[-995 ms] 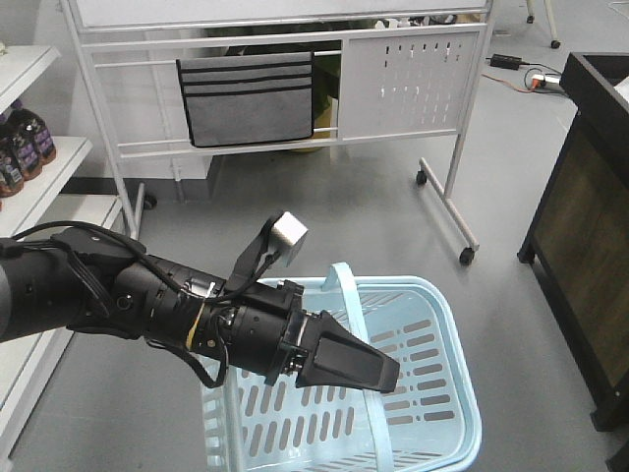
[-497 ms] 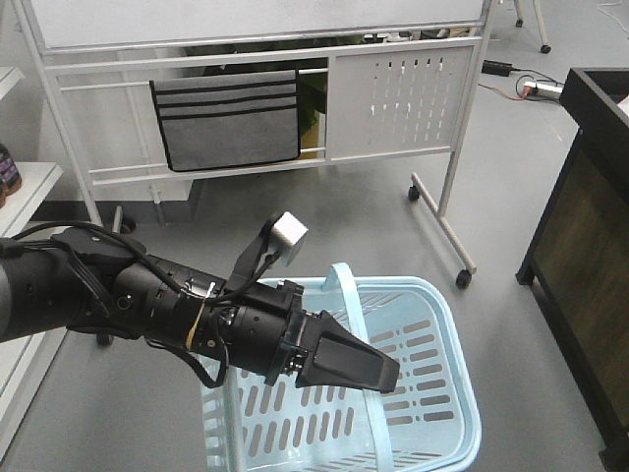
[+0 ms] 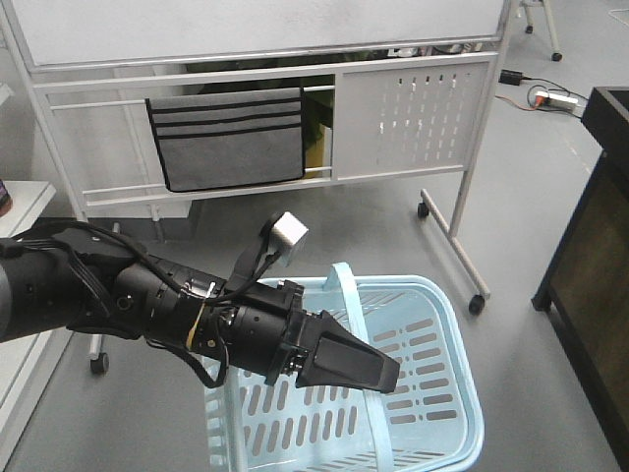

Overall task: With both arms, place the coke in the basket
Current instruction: 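Turn the base away from the shelf holding the basket in the left gripper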

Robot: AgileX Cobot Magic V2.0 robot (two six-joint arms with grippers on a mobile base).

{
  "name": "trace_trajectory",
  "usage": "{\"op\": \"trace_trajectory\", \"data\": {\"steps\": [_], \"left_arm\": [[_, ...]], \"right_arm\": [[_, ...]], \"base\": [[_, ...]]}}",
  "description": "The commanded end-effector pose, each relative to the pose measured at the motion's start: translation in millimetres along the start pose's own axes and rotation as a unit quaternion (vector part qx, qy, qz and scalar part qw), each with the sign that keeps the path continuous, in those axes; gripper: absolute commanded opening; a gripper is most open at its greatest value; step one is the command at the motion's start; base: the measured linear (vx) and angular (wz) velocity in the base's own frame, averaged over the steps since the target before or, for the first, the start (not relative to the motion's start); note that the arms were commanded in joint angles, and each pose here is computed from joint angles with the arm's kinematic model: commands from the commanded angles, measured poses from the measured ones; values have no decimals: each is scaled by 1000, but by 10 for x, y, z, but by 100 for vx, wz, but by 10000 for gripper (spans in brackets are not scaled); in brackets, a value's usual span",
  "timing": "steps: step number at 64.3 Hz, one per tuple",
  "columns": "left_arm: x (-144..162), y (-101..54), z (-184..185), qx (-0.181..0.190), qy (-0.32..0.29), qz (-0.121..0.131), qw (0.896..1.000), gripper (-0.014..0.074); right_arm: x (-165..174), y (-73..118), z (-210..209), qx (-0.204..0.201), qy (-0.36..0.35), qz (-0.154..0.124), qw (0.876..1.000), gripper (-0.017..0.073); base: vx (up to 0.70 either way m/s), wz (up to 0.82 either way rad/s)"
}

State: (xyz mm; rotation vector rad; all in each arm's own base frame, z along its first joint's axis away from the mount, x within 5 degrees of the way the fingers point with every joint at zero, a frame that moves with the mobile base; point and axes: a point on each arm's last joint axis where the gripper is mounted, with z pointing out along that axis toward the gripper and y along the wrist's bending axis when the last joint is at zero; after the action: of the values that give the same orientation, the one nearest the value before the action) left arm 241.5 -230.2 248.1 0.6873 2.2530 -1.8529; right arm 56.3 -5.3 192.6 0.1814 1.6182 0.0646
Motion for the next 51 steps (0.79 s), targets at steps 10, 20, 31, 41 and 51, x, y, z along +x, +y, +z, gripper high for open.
{"op": "trace_trajectory", "data": {"steps": [10,20,31,41,51], "left_arm": [[0,-399,-76,113,15,25,993,-5],[0,-399,-76,113,15,25,993,-5],[0,-399,-76,113,15,25,993,-5],[0,-399,-76,113,15,25,993,-5],[0,-399,-76,113,15,25,993,-5]], "right_arm": [[-3,15,0,-11,-29,-8,999,-6],[-3,15,0,-11,-29,-8,999,-6],[-3,15,0,-11,-29,-8,999,-6],[-3,15,0,-11,-29,-8,999,-6],[-3,15,0,-11,-29,-8,999,-6]], "base": [[19,15],[17,22],[15,29],[13,37],[12,43]]}}
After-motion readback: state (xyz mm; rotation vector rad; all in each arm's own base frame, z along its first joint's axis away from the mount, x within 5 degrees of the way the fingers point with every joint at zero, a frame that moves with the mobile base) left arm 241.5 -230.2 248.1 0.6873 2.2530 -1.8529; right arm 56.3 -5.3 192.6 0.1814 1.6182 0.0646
